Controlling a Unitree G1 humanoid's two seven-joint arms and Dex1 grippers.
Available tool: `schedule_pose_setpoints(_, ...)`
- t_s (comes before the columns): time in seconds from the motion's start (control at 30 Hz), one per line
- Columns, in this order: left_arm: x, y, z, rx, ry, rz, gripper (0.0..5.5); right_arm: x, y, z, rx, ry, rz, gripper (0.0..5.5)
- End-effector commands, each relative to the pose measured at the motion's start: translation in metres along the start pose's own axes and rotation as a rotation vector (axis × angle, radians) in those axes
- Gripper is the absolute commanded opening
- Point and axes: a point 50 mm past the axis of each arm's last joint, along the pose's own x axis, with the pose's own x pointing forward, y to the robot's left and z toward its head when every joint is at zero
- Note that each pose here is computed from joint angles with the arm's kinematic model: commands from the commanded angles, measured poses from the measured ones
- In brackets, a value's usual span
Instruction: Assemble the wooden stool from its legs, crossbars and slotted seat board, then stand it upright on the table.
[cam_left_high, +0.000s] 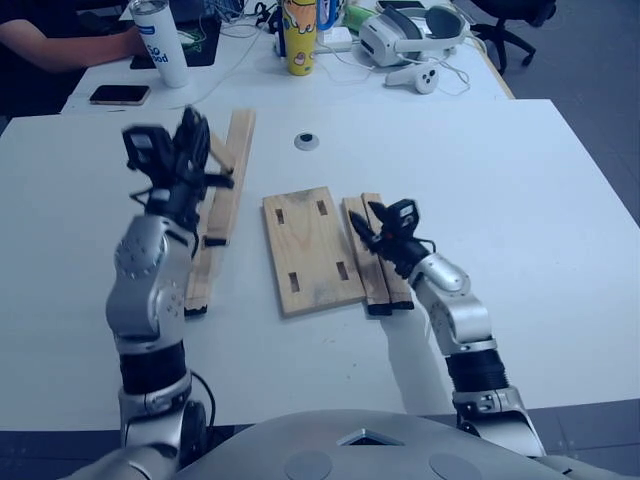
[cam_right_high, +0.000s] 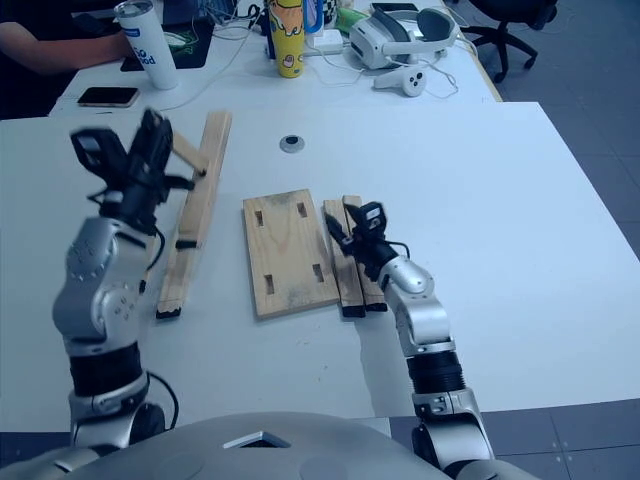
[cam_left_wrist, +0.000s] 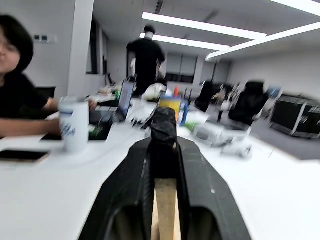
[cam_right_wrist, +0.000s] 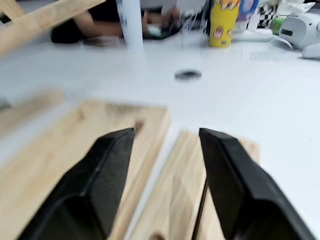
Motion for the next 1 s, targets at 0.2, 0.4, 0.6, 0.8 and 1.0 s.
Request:
schedule_pose_setpoints(0.2, 0.033, -0.009, 0.000, -0.428, 0.159, -0.443, 0.42, -0.011, -0.023, 0.079, 0.399, -0.142, 0.395, 3.97)
schedule_pose_setpoints(0.4, 0.041, -0.019, 0.000, -0.597, 0.209, -0.664, 0.42, -0.012, -0.021, 0.066, 0.597, -0.062, 0.504, 4.86)
schedule_pose_setpoints(0.6, 0.037, -0.017, -0.001, -0.752, 0.211, -0.706, 0.42, -0.013, -0.018, 0.057, 0.724, -0.062, 0.562, 5.40)
schedule_pose_setpoints(0.8, 0.029, -0.018, -0.011, -0.901, 0.306, -0.764, 0.42, -0.018, -0.013, 0.071, 0.754, -0.108, 0.675, 5.40)
schedule_pose_setpoints(1.0, 0.028, -0.018, -0.016, -0.954, 0.367, -0.776, 0.42, -0.023, -0.006, 0.077, 0.753, -0.098, 0.766, 4.99)
